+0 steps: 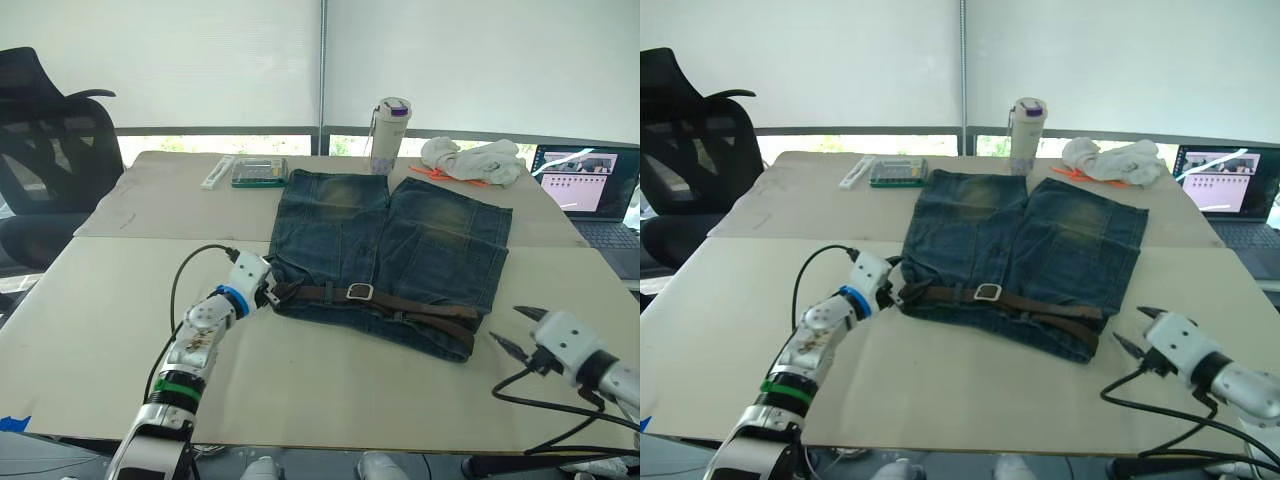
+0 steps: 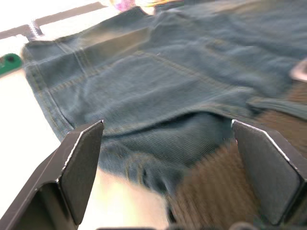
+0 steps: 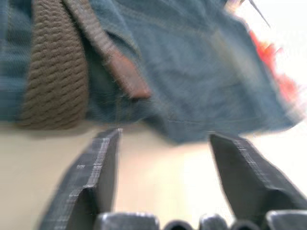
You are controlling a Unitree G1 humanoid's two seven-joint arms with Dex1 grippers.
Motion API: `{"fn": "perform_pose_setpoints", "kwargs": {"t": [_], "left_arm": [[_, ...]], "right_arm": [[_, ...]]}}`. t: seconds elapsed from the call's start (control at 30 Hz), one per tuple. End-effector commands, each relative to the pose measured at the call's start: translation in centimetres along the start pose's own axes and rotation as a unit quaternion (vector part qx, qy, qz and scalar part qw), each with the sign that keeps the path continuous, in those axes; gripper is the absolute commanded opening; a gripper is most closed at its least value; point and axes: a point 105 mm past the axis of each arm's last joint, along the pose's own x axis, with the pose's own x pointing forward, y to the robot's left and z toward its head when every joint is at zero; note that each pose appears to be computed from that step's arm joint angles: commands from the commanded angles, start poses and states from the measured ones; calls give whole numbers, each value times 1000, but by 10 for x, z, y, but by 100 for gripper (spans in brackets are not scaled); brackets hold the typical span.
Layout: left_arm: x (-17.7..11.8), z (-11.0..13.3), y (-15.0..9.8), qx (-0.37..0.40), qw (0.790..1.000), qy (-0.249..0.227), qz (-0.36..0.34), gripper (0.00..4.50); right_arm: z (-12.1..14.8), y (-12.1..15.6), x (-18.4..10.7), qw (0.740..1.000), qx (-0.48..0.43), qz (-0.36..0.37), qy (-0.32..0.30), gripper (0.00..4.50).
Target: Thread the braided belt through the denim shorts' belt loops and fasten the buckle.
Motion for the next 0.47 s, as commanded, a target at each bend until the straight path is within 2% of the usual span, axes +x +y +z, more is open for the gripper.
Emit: {"fn": "perform_pose_setpoints", "kwargs": {"t": [0.03,0.17,0.33,0.47], "left_arm": [[-19,20,-6,-6,999,-9,-48,450],[-45,19,-19,-16,996,16,-82,450],[-66,10,-36,-19,994,39,-100,450],[-74,3,-39,-18,994,54,-93,450]], "right_arm": [[9,2,-8,995,87,33,-30,446],[15,2,-6,985,152,50,-61,446],[11,-4,-7,985,155,46,-61,446],[9,-5,-6,985,154,46,-61,446]]}}
